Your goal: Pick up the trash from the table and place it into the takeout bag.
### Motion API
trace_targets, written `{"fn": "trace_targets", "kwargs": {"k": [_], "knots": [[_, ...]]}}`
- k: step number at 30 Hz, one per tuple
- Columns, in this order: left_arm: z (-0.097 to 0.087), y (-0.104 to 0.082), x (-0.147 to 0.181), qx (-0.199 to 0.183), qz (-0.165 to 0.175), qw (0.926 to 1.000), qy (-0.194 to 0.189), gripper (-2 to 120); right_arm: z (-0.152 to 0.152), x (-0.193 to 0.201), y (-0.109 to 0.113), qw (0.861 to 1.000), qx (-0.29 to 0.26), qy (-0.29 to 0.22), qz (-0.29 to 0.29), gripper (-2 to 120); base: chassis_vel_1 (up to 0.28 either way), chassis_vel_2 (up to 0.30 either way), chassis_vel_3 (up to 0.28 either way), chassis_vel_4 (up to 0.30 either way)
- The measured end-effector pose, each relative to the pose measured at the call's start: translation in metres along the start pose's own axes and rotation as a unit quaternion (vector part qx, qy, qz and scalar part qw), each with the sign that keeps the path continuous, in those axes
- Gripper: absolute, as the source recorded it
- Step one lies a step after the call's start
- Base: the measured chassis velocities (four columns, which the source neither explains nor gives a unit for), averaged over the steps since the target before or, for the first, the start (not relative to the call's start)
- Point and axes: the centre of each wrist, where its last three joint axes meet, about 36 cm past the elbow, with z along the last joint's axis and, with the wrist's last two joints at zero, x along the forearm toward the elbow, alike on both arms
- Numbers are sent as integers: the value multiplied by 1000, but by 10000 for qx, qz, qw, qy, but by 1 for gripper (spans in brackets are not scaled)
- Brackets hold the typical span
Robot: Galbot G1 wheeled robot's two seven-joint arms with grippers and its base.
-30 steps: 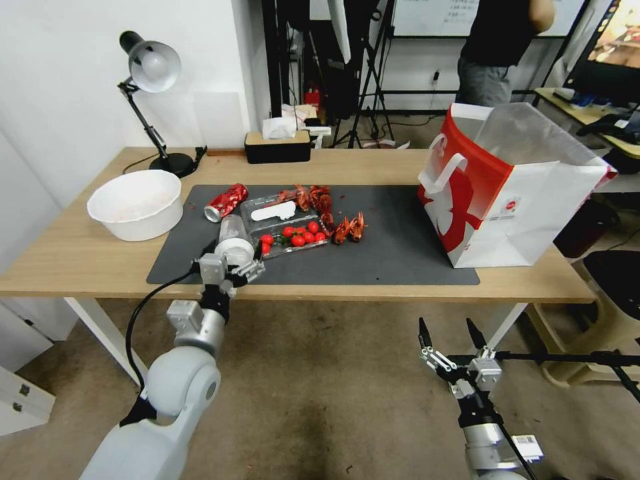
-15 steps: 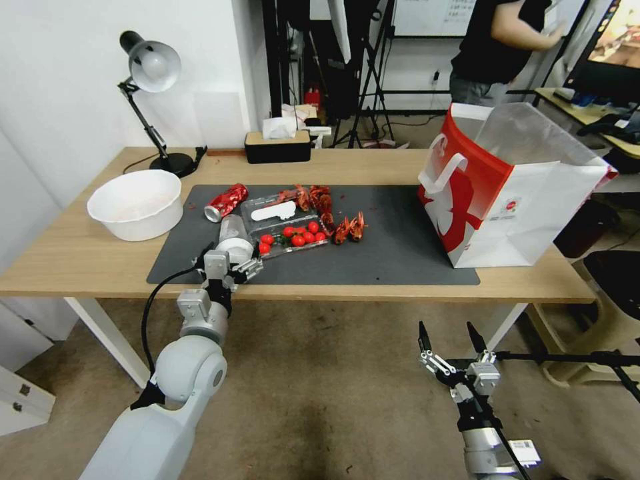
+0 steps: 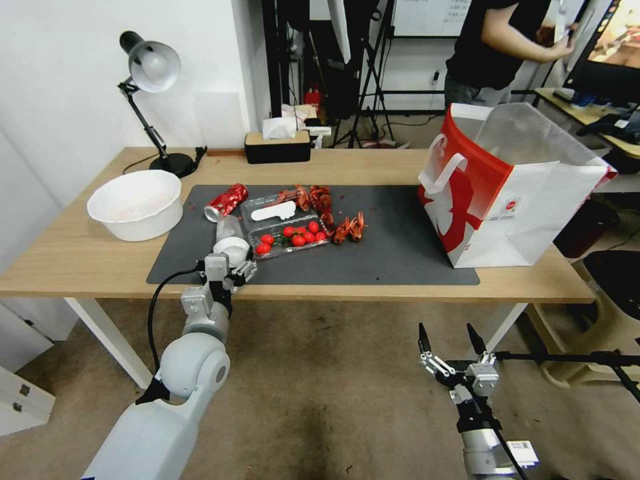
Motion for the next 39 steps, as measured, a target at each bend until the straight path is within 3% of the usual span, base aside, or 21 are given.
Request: {"fn": "trace_targets", "kwargs": {"k": [4, 8, 11, 12, 15, 16, 19, 20, 23, 24, 27, 28, 30, 31, 34, 35, 37, 38, 39], "knots": [[0, 4, -1, 48, -1, 9999, -112, 71, 0, 0, 1, 10000, -2, 1, -6, 100, 0, 0, 0, 0], [-1, 8, -2, 285, 278, 9977, -540, 71, 1, 0, 2, 10000, -8, -3, -9, 100, 0, 0, 0, 0], [-6, 14, -5, 467, 840, 9877, -1234, 71, 1, 0, 3, 10000, -12, 0, -13, 100, 0, 0, 0, 0], [-6, 14, -5, 467, 840, 9877, -1234, 71, 1, 0, 3, 10000, -12, 0, -13, 100, 0, 0, 0, 0], [-17, 21, -12, 520, 1428, 9728, -1750, 71, 0, 1, 3, 10000, -10, -5, -14, 100, 0, 0, 0, 0], [-17, 21, -12, 520, 1428, 9728, -1750, 71, 0, 1, 3, 10000, -10, -5, -14, 100, 0, 0, 0, 0], [-32, 22, -22, 555, 1950, 9583, -2012, 71, -2, 1, 3, 10000, -8, -15, -11, 100, 0, 0, 0, 0], [-32, 22, -22, 555, 1950, 9583, -2012, 71, -2, 1, 3, 10000, -8, -15, -11, 100, 0, 0, 0, 0], [-49, 19, -32, 534, 2518, 9404, -2221, 71, -2, 1, 3, 10000, -12, -23, -22, 100, 0, 0, 0, 0], [-49, 19, -32, 534, 2518, 9404, -2221, 71, -2, 1, 3, 10000, -12, -23, -22, 100, 0, 0, 0, 0], [-74, 7, -50, 445, 3222, 9135, -2445, 71, -4, 2, 4, 10000, -26, -33, -29, 100, 0, 0, 0, 0], [-74, 7, -50, 445, 3222, 9135, -2445, 71, -4, 2, 4, 10000, -26, -33, -29, 100, 0, 0, 0, 0], [-92, -6, -64, 373, 3656, 8939, -2567, 71, -6, 2, 5, 10000, -38, -59, -23, 100, 0, 0, 0, 0], [-92, -6, -64, 373, 3656, 8939, -2567, 71, -6, 2, 5, 10000, -38, -59, -23, 100, 0, 0, 0, 0], [-111, -31, -85, 247, 4137, 8725, -2588, 71, -11, 4, 7, 9999, -61, -94, -44, 100, 0, 0, 0, 0], [-111, -31, -85, 247, 4137, 8725, -2588, 71, -11, 4, 7, 9999, -61, -94, -44, 100, 0, 0, 0, 0], [-130, -56, -103, 120, 4451, 8562, -2620, 71, -14, 6, 8, 9999, -65, -122, -51, 100, 0, 0, 0, 0], [-130, -56, -103, 120, 4451, 8562, -2620, 71, -14, 6, 8, 9999, -65, -122, -51, 100, 0, 0, 0, 0], [-139, -66, -111, 60, 4542, 8510, -2634, 71, -16, 7, 8, 9999, -62, -136, -52, 100, 0, 0, 0, 0]]}}
